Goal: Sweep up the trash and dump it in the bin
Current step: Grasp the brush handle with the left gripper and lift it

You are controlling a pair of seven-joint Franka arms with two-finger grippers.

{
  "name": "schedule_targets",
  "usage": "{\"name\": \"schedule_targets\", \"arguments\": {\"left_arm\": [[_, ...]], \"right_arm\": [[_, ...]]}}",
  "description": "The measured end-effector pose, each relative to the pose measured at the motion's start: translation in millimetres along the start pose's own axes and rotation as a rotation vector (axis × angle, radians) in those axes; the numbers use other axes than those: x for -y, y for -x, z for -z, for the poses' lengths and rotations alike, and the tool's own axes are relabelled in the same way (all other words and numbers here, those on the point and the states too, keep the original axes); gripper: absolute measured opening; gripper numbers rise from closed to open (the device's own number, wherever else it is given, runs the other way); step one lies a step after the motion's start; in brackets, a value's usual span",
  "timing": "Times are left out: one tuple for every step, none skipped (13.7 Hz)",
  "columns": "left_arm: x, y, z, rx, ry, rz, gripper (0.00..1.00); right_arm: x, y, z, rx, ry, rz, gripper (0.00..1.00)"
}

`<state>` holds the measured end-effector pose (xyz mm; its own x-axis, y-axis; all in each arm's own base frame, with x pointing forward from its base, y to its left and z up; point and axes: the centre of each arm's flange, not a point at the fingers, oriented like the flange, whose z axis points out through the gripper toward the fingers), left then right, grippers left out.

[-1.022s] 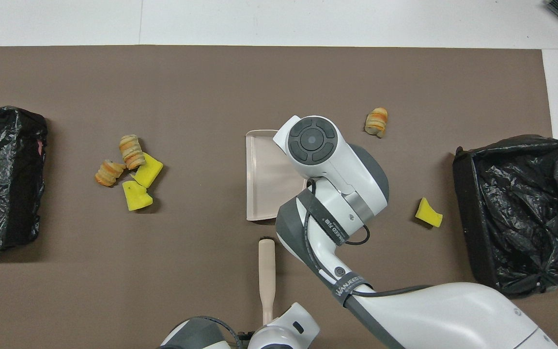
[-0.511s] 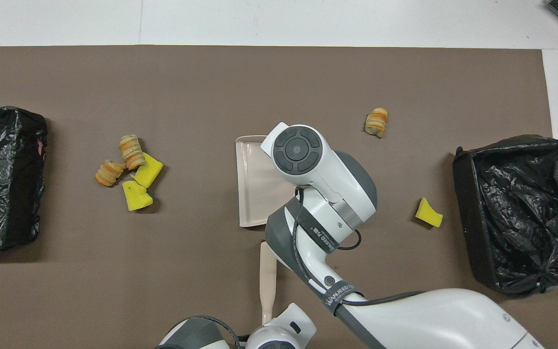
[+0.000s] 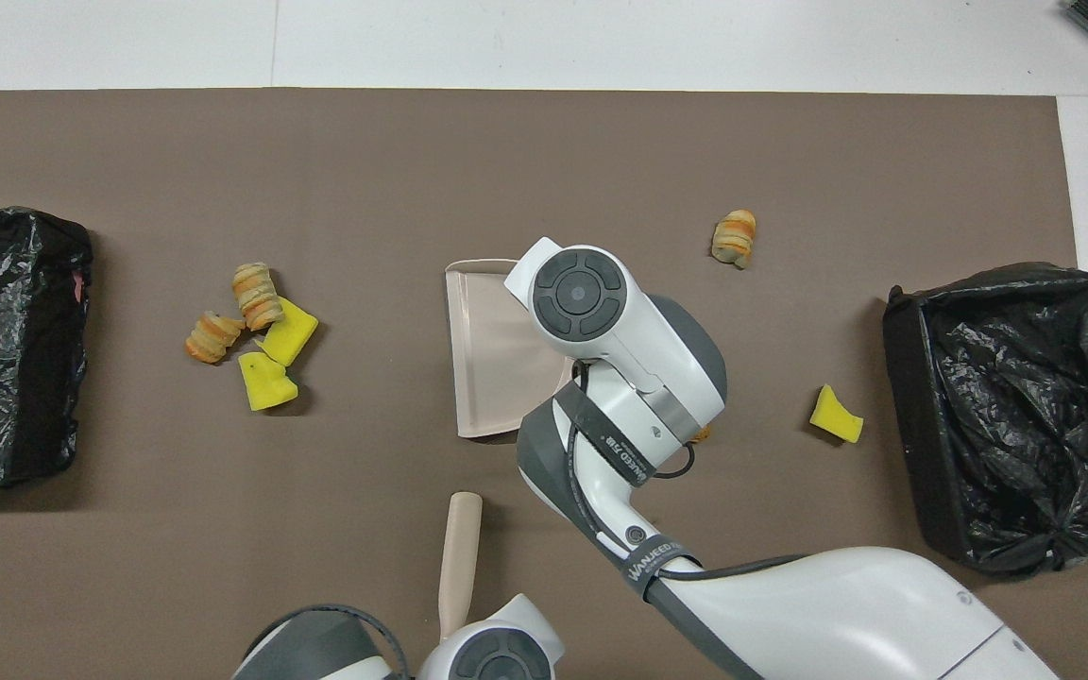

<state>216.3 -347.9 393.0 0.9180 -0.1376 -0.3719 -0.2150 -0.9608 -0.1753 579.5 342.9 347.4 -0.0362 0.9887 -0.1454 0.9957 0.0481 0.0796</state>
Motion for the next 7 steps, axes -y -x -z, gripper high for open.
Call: {"name": "schedule_targets", "arguments": {"left_arm": [[18,-1,10,0.013,0.005,-0.004,0.26],[40,-2,23,0.02,0.02,-0.007,0.26],[66,-5,37,0.027,0.04,-0.004,0.26],[93,-10,51,0.028,0.058,0.014,0.26],[121,-17,63,0.017,0.063,0.044,0.26],[150,-27,74,-0.005,0.059,0.073,0.26],[176,-37,81,-0.022,0.057,0.097,0.26]], "right_arm": [[0,0,-1,0.0,-0.001,0.0,0.33],[0,-1,-2,0.0,-0.001,0.001,0.33],[0,-1,-4,0.0,-0.003,0.001,0.33],[0,-1,-4,0.0,-0.003,0.001,0.33],[0,-1,-4,0.0,-0.003,0.001,0.33],[0,-1,-4,0.0,-0.002,0.001,0.33],[0,-1,-4,0.0,-0.002,0.001,0.33]]}}
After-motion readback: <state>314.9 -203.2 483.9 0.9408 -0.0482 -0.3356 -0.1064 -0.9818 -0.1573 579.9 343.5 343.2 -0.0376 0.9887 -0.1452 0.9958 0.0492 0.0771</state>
